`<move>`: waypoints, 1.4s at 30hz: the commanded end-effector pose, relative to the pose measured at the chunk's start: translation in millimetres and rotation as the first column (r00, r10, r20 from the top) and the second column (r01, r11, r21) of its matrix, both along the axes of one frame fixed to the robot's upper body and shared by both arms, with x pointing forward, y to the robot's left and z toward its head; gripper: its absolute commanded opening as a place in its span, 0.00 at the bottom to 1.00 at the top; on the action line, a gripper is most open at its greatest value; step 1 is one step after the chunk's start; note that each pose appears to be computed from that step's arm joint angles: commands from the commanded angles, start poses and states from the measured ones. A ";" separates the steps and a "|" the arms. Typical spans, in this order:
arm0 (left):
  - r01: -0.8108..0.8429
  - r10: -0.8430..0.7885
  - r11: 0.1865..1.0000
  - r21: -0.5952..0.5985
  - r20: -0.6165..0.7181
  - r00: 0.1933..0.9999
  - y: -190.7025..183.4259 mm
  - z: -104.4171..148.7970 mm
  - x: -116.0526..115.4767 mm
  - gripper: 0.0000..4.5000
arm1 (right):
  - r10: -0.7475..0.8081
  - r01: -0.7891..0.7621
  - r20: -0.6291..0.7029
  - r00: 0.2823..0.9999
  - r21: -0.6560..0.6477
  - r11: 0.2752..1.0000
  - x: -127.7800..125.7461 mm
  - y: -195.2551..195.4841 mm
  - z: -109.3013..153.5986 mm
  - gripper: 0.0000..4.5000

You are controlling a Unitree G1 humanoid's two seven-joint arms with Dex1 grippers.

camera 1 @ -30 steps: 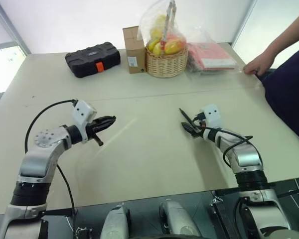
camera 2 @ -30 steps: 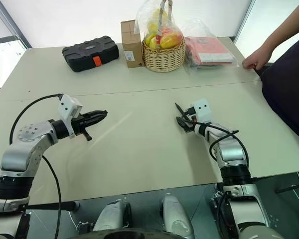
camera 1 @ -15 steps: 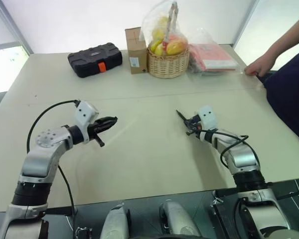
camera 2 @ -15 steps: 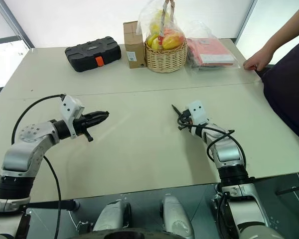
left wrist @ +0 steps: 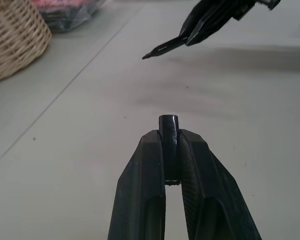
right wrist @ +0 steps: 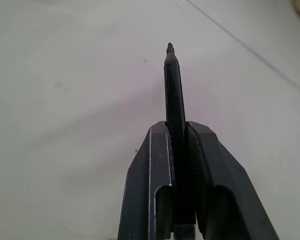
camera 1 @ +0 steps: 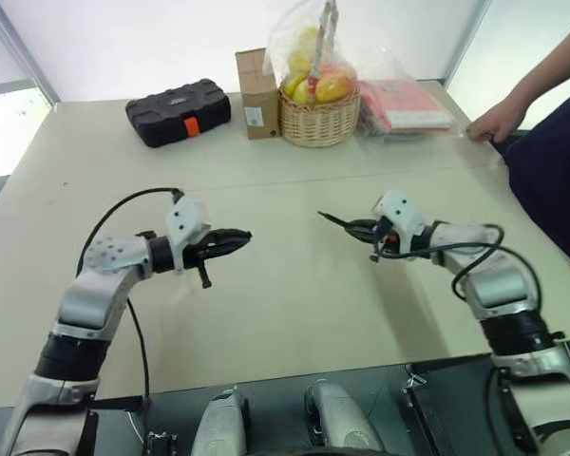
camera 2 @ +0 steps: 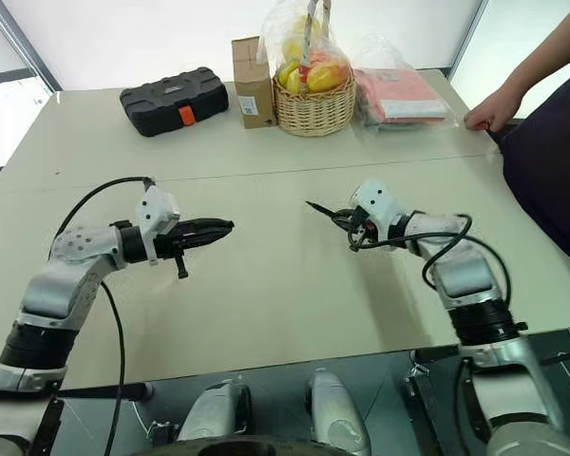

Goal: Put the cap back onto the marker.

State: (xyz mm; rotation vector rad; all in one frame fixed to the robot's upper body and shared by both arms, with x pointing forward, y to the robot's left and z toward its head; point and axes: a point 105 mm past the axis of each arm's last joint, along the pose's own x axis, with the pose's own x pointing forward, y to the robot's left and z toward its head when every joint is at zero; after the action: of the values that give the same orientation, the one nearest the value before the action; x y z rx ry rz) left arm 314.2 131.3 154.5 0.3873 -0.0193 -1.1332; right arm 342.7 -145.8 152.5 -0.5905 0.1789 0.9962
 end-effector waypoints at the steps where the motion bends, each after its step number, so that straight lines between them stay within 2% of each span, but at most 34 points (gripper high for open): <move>1: 0.062 -0.063 0.998 0.020 0.069 0.996 -7.1 8.9 2.1 0.00 | 0.182 -0.182 0.008 0.983 -0.055 0.982 -16.1 18.0 13.0 0.01; 9: 0.146 -0.149 0.989 0.036 0.104 0.983 -17.9 16.0 3.2 0.00 | 0.290 -0.287 0.028 0.957 -0.071 0.955 -20.8 39.8 25.2 0.01; 15: 0.189 -0.195 0.979 0.072 0.078 0.978 -19.8 9.0 -4.8 0.00 | 0.309 -0.307 0.036 0.950 -0.051 0.950 -22.9 47.3 31.2 0.01; 42: 0.168 -0.173 0.983 0.074 0.078 0.982 -22.6 1.4 -3.9 0.00 | 0.361 -0.361 0.002 0.932 -0.031 0.932 -35.2 64.1 34.2 0.01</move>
State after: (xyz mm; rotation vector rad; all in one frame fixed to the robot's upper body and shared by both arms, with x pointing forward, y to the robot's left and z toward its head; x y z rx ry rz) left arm 311.0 111.6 145.0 0.4745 -0.0424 -1.2887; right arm 312.2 -89.6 169.9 -0.6456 0.1486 1.3252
